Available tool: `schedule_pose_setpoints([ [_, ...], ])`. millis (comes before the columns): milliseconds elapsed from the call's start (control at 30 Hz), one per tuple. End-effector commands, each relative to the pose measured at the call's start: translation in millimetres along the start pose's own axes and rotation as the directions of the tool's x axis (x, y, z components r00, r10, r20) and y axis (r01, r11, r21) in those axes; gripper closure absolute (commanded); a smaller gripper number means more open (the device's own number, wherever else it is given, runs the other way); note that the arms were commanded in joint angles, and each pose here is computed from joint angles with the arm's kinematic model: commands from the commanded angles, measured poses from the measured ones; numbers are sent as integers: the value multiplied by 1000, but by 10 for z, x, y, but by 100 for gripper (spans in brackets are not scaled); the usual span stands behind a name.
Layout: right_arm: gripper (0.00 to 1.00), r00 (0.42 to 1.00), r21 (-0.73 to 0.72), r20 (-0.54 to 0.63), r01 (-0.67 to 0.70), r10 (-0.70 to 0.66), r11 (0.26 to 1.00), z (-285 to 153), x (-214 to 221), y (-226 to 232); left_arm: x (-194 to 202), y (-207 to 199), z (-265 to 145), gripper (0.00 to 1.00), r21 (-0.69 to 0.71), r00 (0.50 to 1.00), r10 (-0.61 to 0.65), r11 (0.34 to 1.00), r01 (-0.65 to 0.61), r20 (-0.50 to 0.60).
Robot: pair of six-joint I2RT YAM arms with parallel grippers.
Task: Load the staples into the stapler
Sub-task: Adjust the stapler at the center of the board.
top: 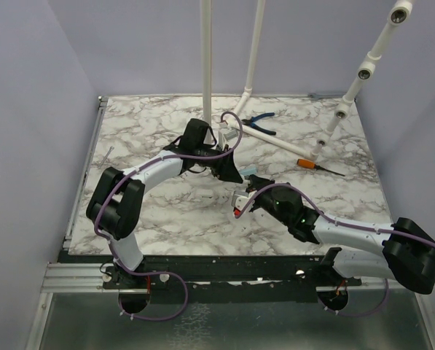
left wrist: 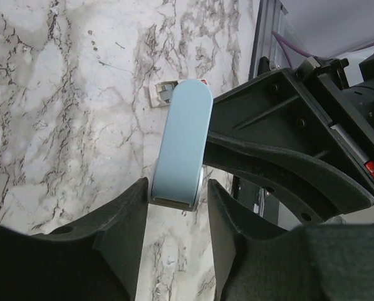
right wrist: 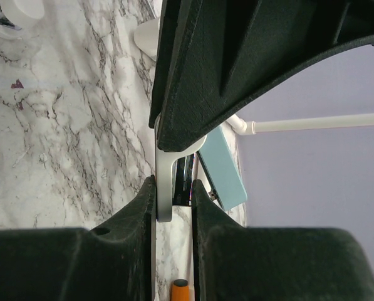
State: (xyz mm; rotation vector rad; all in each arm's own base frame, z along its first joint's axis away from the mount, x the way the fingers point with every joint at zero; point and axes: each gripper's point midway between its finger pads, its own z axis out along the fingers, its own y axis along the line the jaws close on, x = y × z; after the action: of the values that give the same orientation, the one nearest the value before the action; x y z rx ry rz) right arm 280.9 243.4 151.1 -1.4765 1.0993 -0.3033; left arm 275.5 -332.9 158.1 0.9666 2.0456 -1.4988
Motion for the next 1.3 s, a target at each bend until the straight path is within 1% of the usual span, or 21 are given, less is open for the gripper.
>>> schedule_pose_setpoints([
  [0,99,1000,-4,20,-12,12,1000,-9,-39,9,-94,-83,46,59,53,999,34,998,-34,8],
  [233,99,1000,-6,22,-11,11,1000,-5,-44,10,-97,-105,86,68,73,999,35,997,-35,1],
  [333,99,1000,-13,22,-12,12,1000,-1,-41,30,-98,-101,95,68,73,999,38,997,-38,1],
  [467,99,1000,-19,21,-15,15,1000,3,-38,42,-97,-95,104,65,72,999,39,997,-39,1],
  [567,100,1000,-20,23,-17,18,1000,0,-44,44,-95,-92,107,67,73,999,40,996,-40,1],
  [633,99,999,-22,25,-21,22,1000,-4,-45,51,-85,-87,109,72,75,999,43,996,-43,-1],
  [700,99,999,-21,26,-38,39,999,-1,-53,43,-82,-90,110,89,77,999,54,996,-54,0],
  [733,96,998,-23,25,-49,50,999,3,-57,45,-78,-87,109,99,74,998,62,995,-62,0],
  [833,72,997,-36,23,-79,80,996,12,-79,42,-72,-62,78,100,45,993,115,992,-115,10],
  [867,65,996,-43,24,-90,91,995,13,-89,45,-73,-52,67,100,33,990,139,990,-140,13],
  [900,60,995,-49,22,-97,98,994,12,-92,51,-61,-41,55,100,21,988,157,987,-157,14],
  [1100,45,987,-78,0,-159,159,984,-11,-83,72,-12,44,-31,100,-39,965,263,964,-262,16],
  [1167,43,976,-99,-12,-218,218,971,-40,-67,66,-3,107,-100,100,-69,955,296,953,-294,17],
  [1267,42,947,-122,-39,-322,319,939,-108,8,12,-7,160,-212,100,-110,935,354,930,-350,20],
])
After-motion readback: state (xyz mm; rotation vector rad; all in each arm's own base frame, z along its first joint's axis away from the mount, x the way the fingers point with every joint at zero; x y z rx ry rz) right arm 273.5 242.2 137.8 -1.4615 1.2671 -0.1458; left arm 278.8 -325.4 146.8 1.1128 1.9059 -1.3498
